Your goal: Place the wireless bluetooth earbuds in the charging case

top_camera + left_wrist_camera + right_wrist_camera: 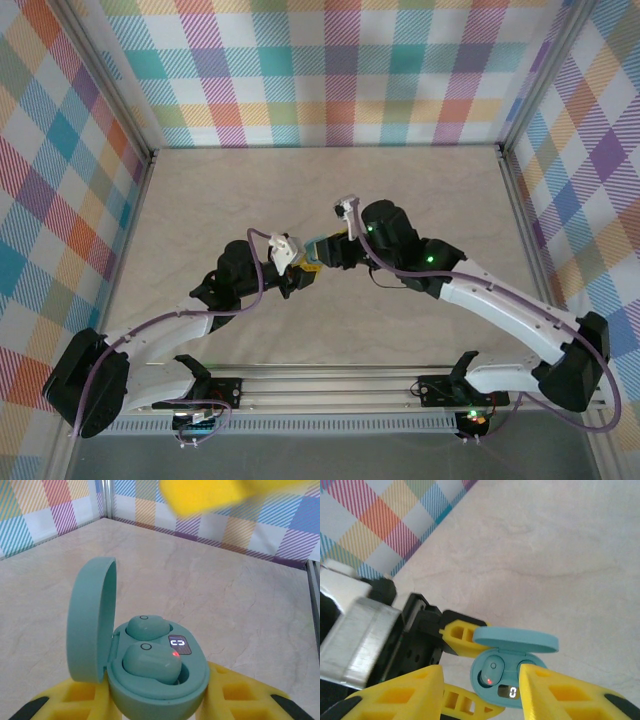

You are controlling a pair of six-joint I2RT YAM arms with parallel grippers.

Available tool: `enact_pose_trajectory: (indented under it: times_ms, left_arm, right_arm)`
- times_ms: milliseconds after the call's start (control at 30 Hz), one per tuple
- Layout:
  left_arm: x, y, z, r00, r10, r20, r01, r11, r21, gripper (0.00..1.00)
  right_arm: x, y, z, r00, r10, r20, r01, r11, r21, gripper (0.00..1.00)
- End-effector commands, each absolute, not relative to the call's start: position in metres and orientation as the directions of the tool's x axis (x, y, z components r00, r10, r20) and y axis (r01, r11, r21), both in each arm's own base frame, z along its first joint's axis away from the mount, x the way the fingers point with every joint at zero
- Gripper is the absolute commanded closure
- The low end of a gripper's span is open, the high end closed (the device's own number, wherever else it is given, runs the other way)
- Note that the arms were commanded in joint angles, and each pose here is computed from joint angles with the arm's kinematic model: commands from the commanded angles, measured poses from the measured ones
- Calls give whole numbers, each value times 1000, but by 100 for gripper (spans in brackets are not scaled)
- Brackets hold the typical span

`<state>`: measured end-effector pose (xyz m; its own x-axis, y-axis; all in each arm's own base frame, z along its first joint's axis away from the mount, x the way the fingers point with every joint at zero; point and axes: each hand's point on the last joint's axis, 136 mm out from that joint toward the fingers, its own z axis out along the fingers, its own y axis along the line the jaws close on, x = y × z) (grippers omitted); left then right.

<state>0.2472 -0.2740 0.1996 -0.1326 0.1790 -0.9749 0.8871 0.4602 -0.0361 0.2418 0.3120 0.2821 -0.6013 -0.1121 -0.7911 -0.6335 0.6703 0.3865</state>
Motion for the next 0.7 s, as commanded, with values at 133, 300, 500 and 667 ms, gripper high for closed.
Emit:
enact_pose_trajectory:
  times_ms: [133, 300, 500, 667]
  left_arm:
    - [234, -274, 224, -90, 148, -985, 901, 434, -17, 88]
    - [226, -271, 229, -101, 150, -983, 905, 425, -28, 88]
    - [219, -270, 228, -110, 142, -984, 909, 414, -42, 88]
    - [218, -263, 229, -104, 131, -986, 894, 448, -34, 88]
  right_arm:
    - [272, 290, 306, -550, -128, -825, -612, 734, 294, 52]
    - [289, 306, 301, -613, -153, -775, -648, 659, 382, 60]
    - [294, 338, 283, -653, -276, -705, -701, 573, 424, 66]
    - [287, 351, 265, -690, -320, -650, -701, 519, 489, 69]
